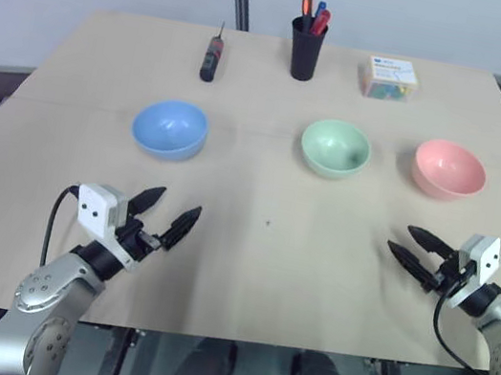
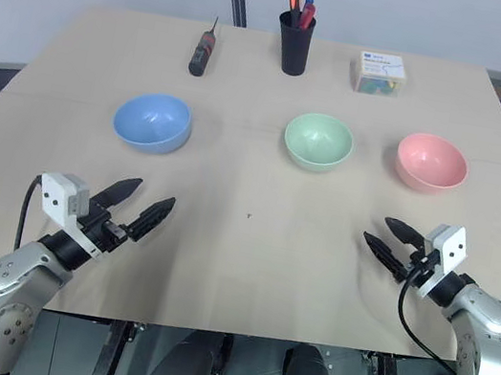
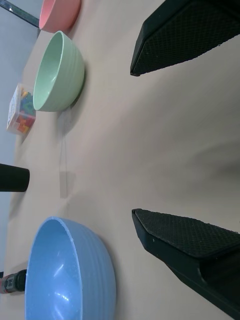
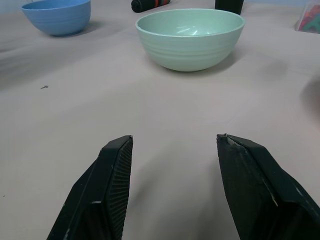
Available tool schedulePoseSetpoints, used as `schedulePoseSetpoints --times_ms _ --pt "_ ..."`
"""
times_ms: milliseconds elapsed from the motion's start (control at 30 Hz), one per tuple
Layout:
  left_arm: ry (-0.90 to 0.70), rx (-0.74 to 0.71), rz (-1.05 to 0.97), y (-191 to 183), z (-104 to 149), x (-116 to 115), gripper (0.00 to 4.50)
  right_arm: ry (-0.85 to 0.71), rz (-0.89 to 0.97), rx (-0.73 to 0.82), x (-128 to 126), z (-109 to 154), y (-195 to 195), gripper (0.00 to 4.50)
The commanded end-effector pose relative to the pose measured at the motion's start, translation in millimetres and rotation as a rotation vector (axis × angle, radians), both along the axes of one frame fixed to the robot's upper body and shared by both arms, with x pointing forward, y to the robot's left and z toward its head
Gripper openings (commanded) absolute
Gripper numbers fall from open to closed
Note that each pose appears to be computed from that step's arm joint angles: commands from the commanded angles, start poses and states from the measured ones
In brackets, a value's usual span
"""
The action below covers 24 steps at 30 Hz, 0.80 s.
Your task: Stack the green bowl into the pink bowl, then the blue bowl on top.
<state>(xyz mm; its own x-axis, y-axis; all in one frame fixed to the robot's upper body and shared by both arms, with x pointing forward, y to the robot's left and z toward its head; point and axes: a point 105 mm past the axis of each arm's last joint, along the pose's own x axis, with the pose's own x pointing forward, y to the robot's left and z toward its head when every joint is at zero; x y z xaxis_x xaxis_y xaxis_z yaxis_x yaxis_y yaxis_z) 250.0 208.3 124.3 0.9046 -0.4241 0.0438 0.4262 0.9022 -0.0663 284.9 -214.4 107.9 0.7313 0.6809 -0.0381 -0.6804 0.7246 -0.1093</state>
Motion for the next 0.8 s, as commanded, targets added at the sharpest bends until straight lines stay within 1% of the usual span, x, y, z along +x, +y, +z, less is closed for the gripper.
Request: schedulePoseSetpoints --times_ms 33,667,800 --pt "-0.043 0.011 -0.011 -0.7 9.2 -2.9 4.50 -0.030 0.002 -0.003 -0.6 9.6 -3.5 2.82" --pt "-0.053 -0.014 -0.037 -5.6 9.3 -5.6 4.50 -0.024 0.020 -0.009 3.4 12.8 -0.4 2.82" --pt "-0.060 -0.025 -0.082 -10.0 10.9 -8.4 4.50 -0.029 0.010 -0.043 6.0 14.8 -2.6 2.82"
